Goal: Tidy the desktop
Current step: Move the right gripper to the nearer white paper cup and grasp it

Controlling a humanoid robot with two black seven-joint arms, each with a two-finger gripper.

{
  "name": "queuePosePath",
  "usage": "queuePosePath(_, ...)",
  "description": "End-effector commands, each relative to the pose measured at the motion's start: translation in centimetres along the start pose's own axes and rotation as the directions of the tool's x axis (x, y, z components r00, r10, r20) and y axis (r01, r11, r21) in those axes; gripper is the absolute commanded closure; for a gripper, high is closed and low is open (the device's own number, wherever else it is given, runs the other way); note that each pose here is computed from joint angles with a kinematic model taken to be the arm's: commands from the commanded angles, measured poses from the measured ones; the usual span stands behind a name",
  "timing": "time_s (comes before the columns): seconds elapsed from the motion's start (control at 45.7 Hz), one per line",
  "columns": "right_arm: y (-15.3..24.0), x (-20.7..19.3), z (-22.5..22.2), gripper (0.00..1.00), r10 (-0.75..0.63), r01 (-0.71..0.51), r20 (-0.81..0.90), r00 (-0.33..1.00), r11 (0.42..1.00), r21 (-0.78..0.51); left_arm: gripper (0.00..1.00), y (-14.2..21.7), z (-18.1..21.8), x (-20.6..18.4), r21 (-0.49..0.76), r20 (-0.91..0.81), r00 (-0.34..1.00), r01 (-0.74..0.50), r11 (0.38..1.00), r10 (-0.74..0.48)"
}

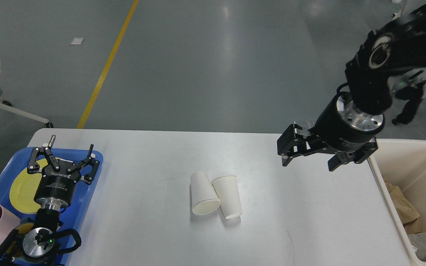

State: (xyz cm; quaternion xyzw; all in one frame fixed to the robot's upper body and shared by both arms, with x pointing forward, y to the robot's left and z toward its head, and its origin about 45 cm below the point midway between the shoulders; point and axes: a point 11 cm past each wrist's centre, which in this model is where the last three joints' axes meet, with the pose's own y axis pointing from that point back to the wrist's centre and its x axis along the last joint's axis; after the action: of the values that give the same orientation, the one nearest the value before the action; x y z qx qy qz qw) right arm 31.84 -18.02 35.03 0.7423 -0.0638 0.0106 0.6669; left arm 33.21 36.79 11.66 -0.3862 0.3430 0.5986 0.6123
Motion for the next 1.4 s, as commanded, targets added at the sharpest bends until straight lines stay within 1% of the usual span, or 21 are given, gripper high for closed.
queuePosePath(0.0, -6.4, 0.7, -1.6, 0.02, -0.052, 0.048, 0.045, 0.998, 0.995, 0.082, 0.04, 0.0, 0.0, 0.0, 0.000, 0.000, 1.000, 0.000, 1.000, 0.000)
queuePosePath(0.066, -9.5, 0.5, -2.5, 0.03, -0.081, 0.076, 0.046, 0.996, 0.992, 0.101, 0.04, 0.0, 0.0, 0.0, 0.000, 0.000, 1.000, 0.000, 1.000, 0.000)
queuePosePath(0.197, -15.2, 1.2, -4.8, 0.02, -0.066, 0.061, 0.043, 0.997, 0.992, 0.113, 0.04, 0.0, 0.0, 0.0, 0.000, 0.000, 1.000, 0.000, 1.000, 0.000)
queuePosePath(0.306, -18.2, 2.2, -7.0, 0.02, -0.008, 0.008, -0.005, 1.000, 0.995, 0.103, 0.04, 0.0, 0.0, 0.0, 0.000, 0.000, 1.000, 0.000, 1.000, 0.000)
queuePosePath(0.459, -21.9, 2.4, -8.4, 0.01, 0.045, -0.048, 0.029, 0.999, 0.991, 0.122, 0.04, 0.0, 0.0, 0.0, 0.000, 0.000, 1.000, 0.000, 1.000, 0.000)
queuePosePath(0.569, -22.9, 3.4, -8.5, 0.01, 0.094, -0.102, 0.066, 0.993, 0.986, 0.132, 0.04, 0.0, 0.0, 0.0, 0.000, 0.000, 1.000, 0.000, 1.000, 0.000)
queuePosePath(0.634, -24.1, 3.4, -7.8, 0.01, 0.119, -0.129, 0.088, 0.989, 0.984, 0.120, 0.04, 0.0, 0.0, 0.0, 0.001, 0.000, 1.000, 0.000, 1.000, 0.000)
queuePosePath(0.722, -24.9, 3.3, -7.0, 0.02, 0.160, -0.163, 0.042, 0.986, 0.983, 0.090, 0.04, 0.0, 0.0, 0.0, 0.001, 0.000, 1.000, 0.000, 1.000, 0.000)
queuePosePath(0.809, -26.0, 2.6, -6.0, 0.06, 0.167, -0.165, -0.029, 0.986, 0.985, 0.059, 0.04, 0.0, 0.0, 0.0, 0.002, 0.001, 1.000, 0.000, 1.000, 0.000)
queuePosePath(0.875, -26.2, 2.5, -5.9, 0.06, 0.177, -0.175, -0.046, 0.983, 0.983, 0.055, 0.04, 0.0, 0.0, 0.0, 0.001, 0.001, 1.000, 0.000, 1.000, 0.000)
queuePosePath(1.159, -26.0, 2.4, -7.3, 0.06, 0.183, -0.181, -0.008, 0.983, 0.977, 0.109, 0.04, 0.0, 0.0, 0.0, 0.002, 0.001, 1.000, 0.000, 1.000, 0.000)
queuePosePath(1.378, -27.4, 1.5, -6.5, 0.06, 0.203, -0.205, 0.025, 0.979, 0.974, 0.100, 0.04, 0.0, 0.0, 0.0, 0.002, 0.001, 1.000, 0.000, 1.000, 0.000)
